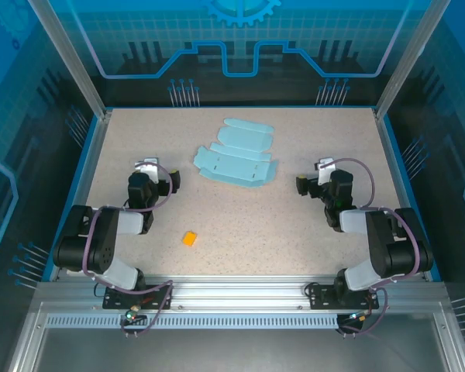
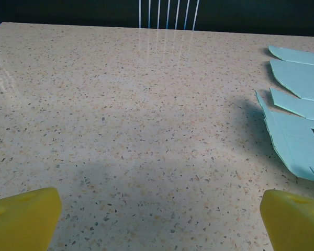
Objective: Fold the paper box
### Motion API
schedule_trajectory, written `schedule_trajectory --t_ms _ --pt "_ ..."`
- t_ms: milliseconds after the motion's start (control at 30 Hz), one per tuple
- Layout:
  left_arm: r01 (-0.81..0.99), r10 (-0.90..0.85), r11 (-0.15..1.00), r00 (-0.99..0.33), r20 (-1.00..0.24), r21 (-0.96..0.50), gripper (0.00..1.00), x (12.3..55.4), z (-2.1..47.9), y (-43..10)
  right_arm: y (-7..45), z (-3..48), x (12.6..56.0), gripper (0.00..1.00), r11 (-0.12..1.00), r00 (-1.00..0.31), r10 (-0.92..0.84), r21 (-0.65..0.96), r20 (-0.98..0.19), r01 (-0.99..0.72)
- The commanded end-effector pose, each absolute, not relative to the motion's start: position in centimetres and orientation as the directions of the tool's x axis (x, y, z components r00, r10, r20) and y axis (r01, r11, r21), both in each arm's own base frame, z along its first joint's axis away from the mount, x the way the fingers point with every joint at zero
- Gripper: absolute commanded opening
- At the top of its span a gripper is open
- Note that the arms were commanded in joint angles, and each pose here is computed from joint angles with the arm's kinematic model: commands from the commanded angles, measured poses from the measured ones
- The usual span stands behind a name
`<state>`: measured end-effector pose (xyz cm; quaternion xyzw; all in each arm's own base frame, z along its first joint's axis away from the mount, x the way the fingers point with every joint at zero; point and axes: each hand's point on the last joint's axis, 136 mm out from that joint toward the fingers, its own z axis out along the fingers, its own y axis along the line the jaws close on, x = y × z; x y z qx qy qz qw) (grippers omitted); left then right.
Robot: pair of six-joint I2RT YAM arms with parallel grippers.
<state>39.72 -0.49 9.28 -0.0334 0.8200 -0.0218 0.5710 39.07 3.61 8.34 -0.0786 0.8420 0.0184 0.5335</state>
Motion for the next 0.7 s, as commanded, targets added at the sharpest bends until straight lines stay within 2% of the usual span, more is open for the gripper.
schedule_trajectory --t_ms 0,667 --pt "-0.007 -0.073 0.997 -0.331 -0.941 -0.074 0.99 39.77 9.47 -0.66 3.17 9.34 39.72 1.00 0.989 -0.387 -0.098 -0.047 -0.917 -0.140" --pt "-0.013 -0.099 0.995 -0.332 -0.938 -0.100 0.99 39.76 9.45 -0.26 3.15 9.33 39.71 1.00 0.989 -0.388 -0.097 -0.046 -0.916 -0.139"
